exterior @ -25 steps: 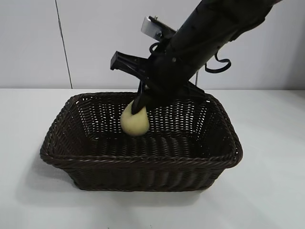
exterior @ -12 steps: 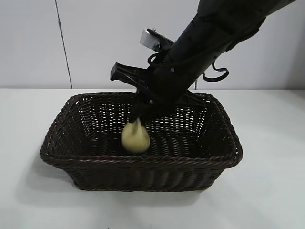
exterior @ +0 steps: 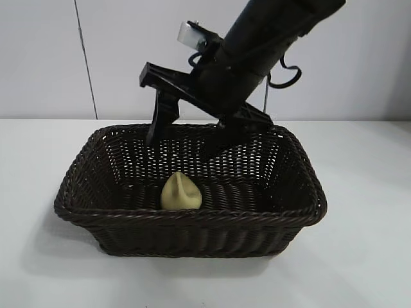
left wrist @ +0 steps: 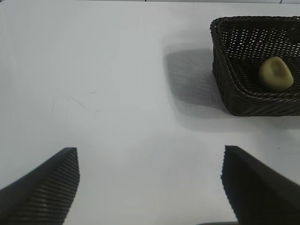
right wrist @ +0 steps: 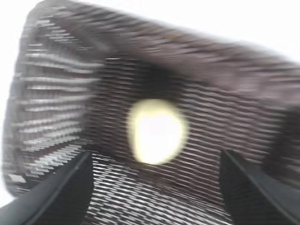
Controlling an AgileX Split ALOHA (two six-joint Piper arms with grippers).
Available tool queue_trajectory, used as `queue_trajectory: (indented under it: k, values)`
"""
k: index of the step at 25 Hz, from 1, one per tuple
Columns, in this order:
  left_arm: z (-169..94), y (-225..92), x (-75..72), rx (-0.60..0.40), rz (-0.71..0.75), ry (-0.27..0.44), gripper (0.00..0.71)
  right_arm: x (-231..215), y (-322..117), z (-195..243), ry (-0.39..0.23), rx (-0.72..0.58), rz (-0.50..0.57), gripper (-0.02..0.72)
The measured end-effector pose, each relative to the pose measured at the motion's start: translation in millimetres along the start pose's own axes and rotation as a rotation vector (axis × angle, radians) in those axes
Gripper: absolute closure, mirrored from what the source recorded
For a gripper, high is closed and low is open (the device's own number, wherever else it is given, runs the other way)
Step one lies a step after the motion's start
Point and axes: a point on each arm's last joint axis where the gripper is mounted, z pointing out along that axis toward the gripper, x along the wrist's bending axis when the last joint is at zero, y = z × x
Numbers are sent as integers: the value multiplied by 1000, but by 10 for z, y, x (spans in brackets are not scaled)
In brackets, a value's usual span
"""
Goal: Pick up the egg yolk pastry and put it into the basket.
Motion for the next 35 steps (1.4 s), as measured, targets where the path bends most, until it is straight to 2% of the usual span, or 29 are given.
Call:
queue_trajectory:
  k: [8, 13, 17, 22, 29, 35]
  values:
    - [0, 0, 0, 0, 0, 0, 107, -181, 258, -477, -226, 69, -71, 163]
    - [0, 0, 0, 0, 0, 0, 107, -514, 318, -669, -314, 121, -13, 163]
    - [0, 0, 0, 0, 0, 0, 107, -873, 366, -805, -360, 126, 45, 163]
    - [0, 0, 0, 0, 0, 0, 107, -1402, 406, -1026, -469, 104, 106, 163]
    - [0, 0, 0, 0, 0, 0, 107, -1838, 363, -1227, -516, 92, 208, 163]
    - [0, 0, 0, 0, 0, 0, 107, -1788, 155, -1335, -516, 118, 198, 163]
